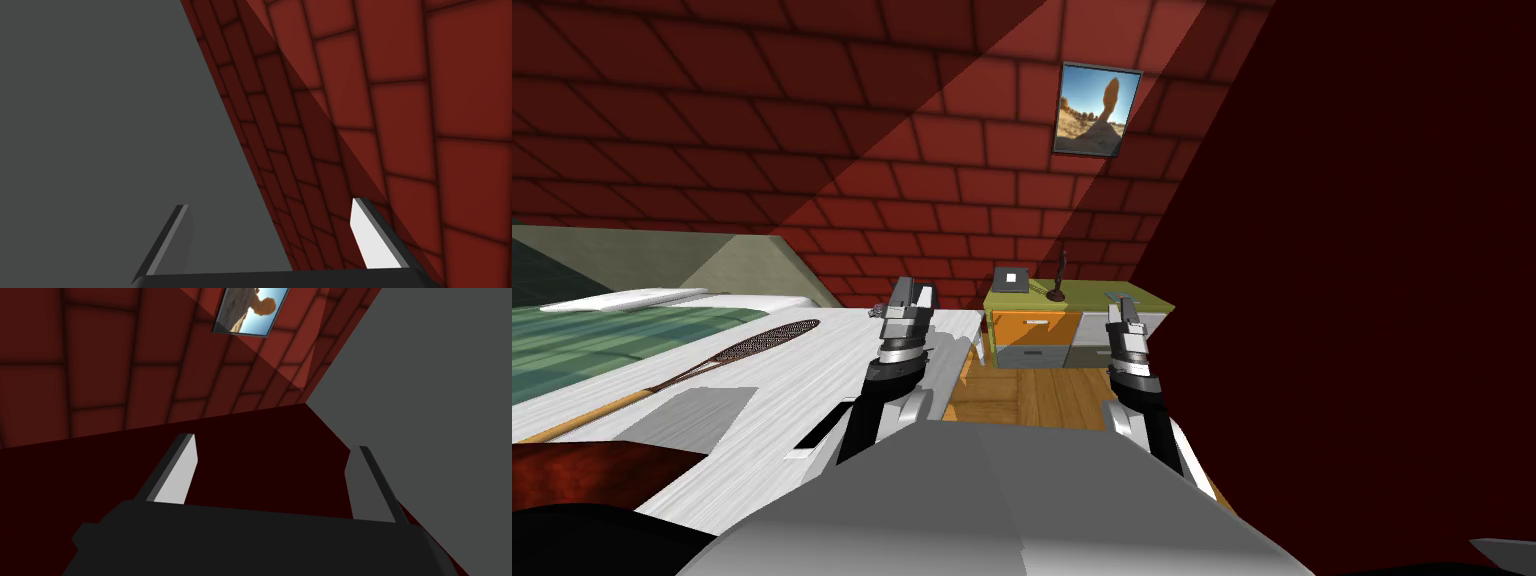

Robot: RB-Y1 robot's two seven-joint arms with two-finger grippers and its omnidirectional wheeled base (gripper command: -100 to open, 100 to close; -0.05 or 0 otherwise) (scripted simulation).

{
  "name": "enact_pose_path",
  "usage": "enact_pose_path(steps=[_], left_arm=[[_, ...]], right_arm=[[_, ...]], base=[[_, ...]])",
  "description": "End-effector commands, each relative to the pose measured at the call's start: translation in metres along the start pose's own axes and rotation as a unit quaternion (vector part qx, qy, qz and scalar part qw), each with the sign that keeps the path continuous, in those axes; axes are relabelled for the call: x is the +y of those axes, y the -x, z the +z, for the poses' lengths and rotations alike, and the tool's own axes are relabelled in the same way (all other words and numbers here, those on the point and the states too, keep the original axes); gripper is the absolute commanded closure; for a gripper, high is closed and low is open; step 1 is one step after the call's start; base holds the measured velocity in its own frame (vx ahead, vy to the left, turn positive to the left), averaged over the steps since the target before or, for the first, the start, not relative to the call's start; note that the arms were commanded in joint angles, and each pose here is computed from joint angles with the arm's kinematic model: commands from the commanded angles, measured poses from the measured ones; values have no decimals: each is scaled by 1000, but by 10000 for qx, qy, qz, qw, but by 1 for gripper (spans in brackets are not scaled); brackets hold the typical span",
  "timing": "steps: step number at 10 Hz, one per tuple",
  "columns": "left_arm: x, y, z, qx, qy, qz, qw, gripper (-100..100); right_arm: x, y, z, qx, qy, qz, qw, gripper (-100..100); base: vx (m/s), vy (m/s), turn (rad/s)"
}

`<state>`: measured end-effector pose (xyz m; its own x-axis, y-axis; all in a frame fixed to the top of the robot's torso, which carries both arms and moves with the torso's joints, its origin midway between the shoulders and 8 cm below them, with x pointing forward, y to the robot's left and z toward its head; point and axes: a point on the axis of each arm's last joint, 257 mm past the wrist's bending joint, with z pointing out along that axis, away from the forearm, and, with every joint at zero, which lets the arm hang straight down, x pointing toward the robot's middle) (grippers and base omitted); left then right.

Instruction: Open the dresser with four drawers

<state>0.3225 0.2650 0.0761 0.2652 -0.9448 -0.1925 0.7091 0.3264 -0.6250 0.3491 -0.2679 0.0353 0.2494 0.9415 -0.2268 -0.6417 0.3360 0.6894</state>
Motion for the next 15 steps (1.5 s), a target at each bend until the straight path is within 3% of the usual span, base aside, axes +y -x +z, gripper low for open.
enact_pose_path(steps=[1,9,10,14,15], left_arm=[[0,0,0,0,0,0,10000,0],[0,0,0,0,-2,0,10000,0],[0,0,0,0,-2,0,10000,0],[0,0,0,1,1,0,10000,0],[0,0,0,1,1,0,10000,0]], right_arm=[[0,0,0,0,0,0,10000,0],[0,0,0,0,2,0,10000,0],[-12,-6,-1,198,-162,-216,9994,-100],[-53,-16,-8,632,-738,-921,9910,-100],[-55,-16,-8,635,-777,-923,9907,-100]], base=[[0,0,0],[0,0,0],[0,-17,250],[-17,-52,279],[-7,-45,108]])
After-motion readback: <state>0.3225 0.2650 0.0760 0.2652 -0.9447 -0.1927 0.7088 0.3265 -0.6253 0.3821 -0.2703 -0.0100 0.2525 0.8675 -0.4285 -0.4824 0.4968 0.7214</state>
